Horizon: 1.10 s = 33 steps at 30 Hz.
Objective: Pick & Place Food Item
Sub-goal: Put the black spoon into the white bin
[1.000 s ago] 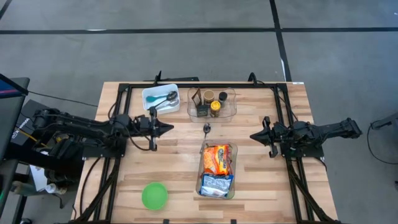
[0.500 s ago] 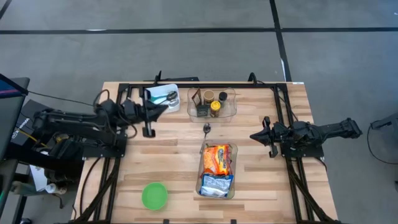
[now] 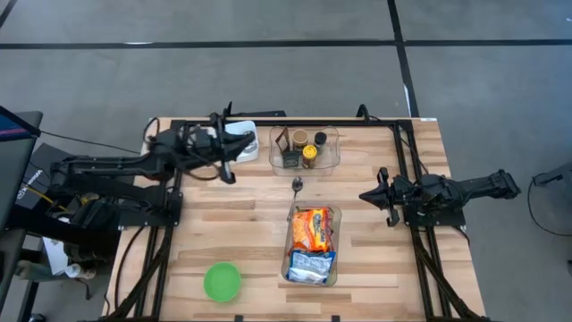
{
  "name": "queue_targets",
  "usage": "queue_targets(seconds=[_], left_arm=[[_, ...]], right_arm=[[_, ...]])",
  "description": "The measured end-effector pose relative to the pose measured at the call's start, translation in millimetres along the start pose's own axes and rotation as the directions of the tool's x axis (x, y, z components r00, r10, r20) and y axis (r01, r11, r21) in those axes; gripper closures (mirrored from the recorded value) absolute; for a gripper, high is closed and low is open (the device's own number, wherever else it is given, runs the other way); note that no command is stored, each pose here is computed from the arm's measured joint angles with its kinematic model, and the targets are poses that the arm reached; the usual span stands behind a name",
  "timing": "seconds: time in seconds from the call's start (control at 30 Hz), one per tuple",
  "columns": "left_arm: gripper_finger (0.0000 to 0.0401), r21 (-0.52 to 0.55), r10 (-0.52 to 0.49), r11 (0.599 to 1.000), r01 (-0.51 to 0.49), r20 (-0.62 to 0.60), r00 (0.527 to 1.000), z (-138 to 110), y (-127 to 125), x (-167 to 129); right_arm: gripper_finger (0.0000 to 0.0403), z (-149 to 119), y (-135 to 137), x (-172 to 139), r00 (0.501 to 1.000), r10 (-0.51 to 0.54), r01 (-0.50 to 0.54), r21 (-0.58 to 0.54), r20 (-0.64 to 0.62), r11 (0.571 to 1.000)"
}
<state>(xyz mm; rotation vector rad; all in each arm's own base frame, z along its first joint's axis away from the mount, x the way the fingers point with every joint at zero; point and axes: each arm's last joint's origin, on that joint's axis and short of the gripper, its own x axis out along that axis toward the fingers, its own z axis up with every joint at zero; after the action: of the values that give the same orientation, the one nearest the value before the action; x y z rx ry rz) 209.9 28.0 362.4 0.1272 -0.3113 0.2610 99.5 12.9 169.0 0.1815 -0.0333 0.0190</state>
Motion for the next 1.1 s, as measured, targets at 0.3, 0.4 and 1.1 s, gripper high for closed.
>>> queue_targets(seconds=[0.3, 0.4, 1.1], left_arm=[[0.0401, -0.094, 0.029, 0.994, -0.052, -0.234, 0.972, -31, 5, 43], [0.0401, -0.138, 0.030, 0.987, -0.077, -0.314, 0.949, -40, 5, 56], [0.0401, -0.247, 0.010, 0.958, -0.145, -0.477, 0.879, -66, -2, 94]], right_arm=[[0.0403, 0, 0, 0, 1.000, 0.000, 0.000, 0.000, 0.000, 1.000], [0.0403, 0, 0, 0, 1.000, 0.000, 0.000, 0.000, 0.000, 1.000], [0.0403, 0, 0, 0, 1.000, 0.000, 0.000, 0.000, 0.000, 1.000]])
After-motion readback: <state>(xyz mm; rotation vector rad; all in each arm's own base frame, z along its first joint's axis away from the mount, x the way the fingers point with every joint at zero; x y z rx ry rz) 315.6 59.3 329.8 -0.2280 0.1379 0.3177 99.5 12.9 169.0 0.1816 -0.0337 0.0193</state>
